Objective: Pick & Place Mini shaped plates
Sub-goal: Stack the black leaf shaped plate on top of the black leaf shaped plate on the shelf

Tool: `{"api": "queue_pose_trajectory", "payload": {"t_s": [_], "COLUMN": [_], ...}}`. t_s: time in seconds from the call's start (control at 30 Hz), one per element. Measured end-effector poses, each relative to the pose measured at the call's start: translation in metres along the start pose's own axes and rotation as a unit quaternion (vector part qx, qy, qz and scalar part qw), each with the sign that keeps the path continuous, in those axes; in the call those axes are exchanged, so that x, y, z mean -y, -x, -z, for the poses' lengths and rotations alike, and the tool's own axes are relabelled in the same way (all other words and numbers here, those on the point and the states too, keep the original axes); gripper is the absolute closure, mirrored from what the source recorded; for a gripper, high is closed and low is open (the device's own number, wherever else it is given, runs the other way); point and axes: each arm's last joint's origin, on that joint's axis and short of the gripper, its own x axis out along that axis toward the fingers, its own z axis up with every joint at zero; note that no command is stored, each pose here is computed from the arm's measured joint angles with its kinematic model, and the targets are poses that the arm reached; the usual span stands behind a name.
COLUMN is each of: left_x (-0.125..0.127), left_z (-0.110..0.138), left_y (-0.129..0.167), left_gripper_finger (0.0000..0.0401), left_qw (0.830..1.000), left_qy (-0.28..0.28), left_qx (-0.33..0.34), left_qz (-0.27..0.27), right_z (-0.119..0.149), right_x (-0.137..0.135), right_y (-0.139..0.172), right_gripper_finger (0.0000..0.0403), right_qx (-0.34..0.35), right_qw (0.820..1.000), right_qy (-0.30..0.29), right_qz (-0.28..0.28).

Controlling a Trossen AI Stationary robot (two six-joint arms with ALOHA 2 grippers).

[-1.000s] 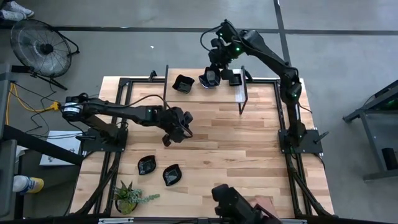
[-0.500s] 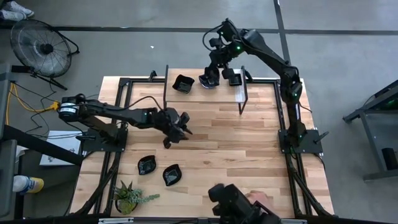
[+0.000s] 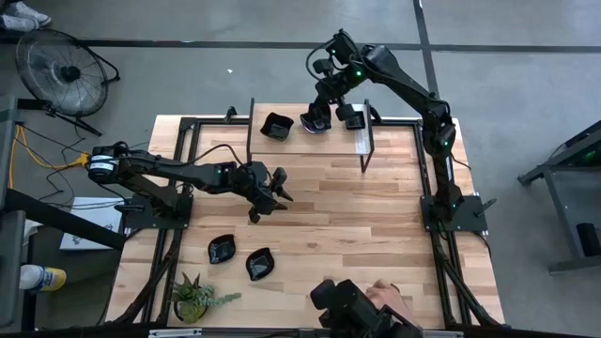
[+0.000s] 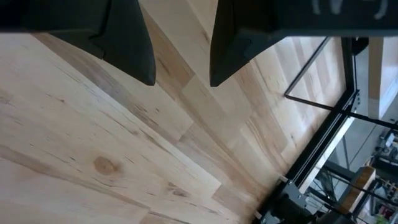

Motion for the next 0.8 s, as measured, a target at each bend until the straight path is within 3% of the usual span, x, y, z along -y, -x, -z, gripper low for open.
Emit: {"api": "queue_pose_trajectory", "payload": {"t_s": [0.33,0.8], "left_x": [-0.0001,-0.0003], "left_z": [0.0001,0.0], "left_y": [0.0,0.0], "left_gripper_finger": [0.0254,0.0254], "left_qw": [1.0,1.0], "left_qy": [0.004,0.005], "left_qx": [-0.001,-0.001], "left_qz": [-0.001,-0.003], "right_z": [-0.0066,-0.0076], "right_x": [-0.0033,-0.0032], "right_y": [-0.0031,-0.0086], "right_gripper_finger": [0.0403,0.0403], "right_qx": [0.013,-0.001], "right_qw": [0.999,0.997], "right_qy": [0.051,0.076], "right_qz": [-0.009,-0.005]}}
